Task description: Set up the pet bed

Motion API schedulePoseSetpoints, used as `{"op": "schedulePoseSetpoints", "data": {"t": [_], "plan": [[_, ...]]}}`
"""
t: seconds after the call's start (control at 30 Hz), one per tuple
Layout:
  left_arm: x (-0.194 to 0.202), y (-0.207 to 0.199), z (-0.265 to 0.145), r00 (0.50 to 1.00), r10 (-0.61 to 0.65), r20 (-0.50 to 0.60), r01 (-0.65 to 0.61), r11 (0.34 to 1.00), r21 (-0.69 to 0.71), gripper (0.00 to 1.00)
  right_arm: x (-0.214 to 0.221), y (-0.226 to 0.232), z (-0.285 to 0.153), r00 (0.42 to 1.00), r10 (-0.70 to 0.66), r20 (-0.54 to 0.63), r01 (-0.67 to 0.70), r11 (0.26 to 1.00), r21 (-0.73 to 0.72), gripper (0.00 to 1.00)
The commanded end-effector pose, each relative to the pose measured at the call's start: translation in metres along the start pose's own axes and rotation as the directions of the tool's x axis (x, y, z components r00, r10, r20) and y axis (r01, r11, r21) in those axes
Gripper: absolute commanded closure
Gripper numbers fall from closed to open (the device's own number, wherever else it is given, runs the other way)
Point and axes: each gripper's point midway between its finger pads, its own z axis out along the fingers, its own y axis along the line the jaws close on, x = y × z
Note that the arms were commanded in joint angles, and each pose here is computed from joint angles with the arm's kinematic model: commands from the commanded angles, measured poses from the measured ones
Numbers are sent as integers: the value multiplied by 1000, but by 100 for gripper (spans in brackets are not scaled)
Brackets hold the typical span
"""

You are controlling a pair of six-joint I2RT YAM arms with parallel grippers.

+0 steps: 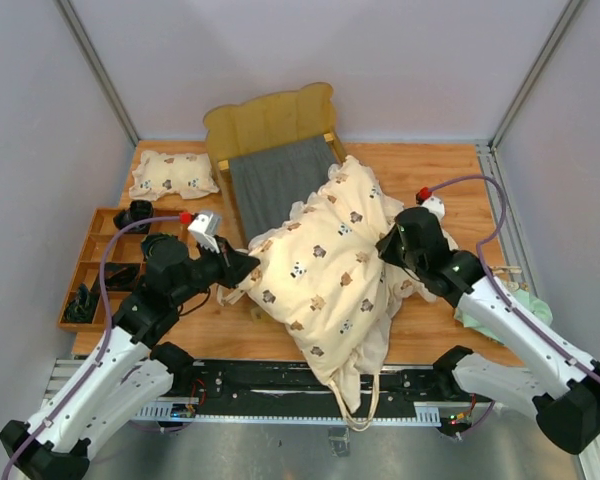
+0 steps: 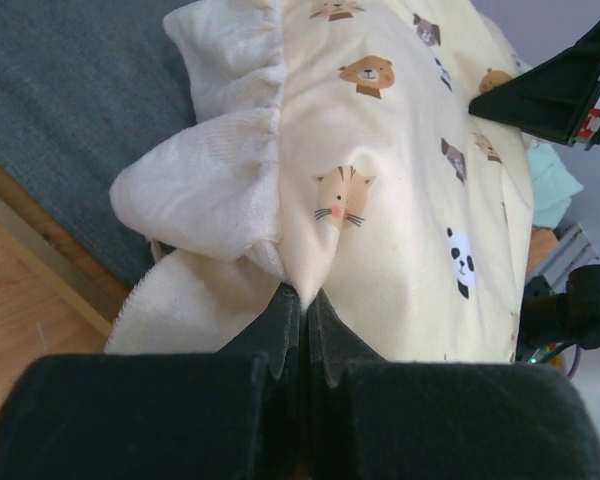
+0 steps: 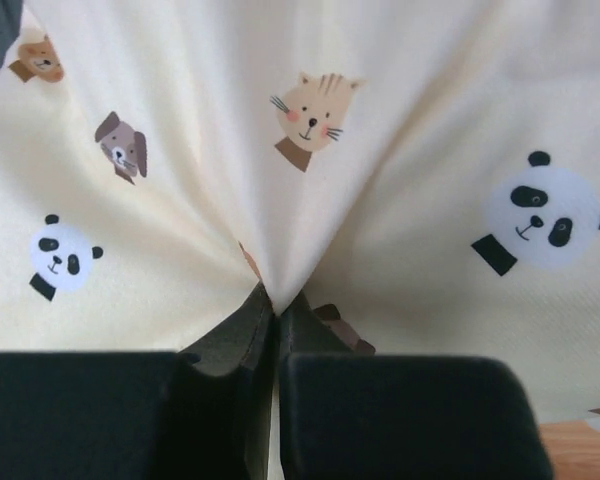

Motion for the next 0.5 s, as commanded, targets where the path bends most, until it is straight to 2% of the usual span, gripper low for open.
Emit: {"op": "schedulePoseSetpoints", "data": {"t": [0.0,0.13,0.27,0.33,0.47], "plan": [[-51,-55,-23,986,22,163,-58,974,218,100,-59,44,-43,959,-175,223,219,957,-190,100],[-92,-89,-50,952,57,301,-153,939,309,100,-123,84,-95,872,-232,431,364,895,-256,100],[-128,-115,-87,911,120,395,-260,910,323,100,-168,118,-148,785,-263,561,485,824,-292,100],[-136,-132,-108,893,137,428,-308,880,362,100,-176,137,-176,741,-265,617,559,752,-348,100],[-140,-168,-159,866,96,490,-368,787,496,100,-174,171,-240,658,-189,729,690,539,-483,100]]}}
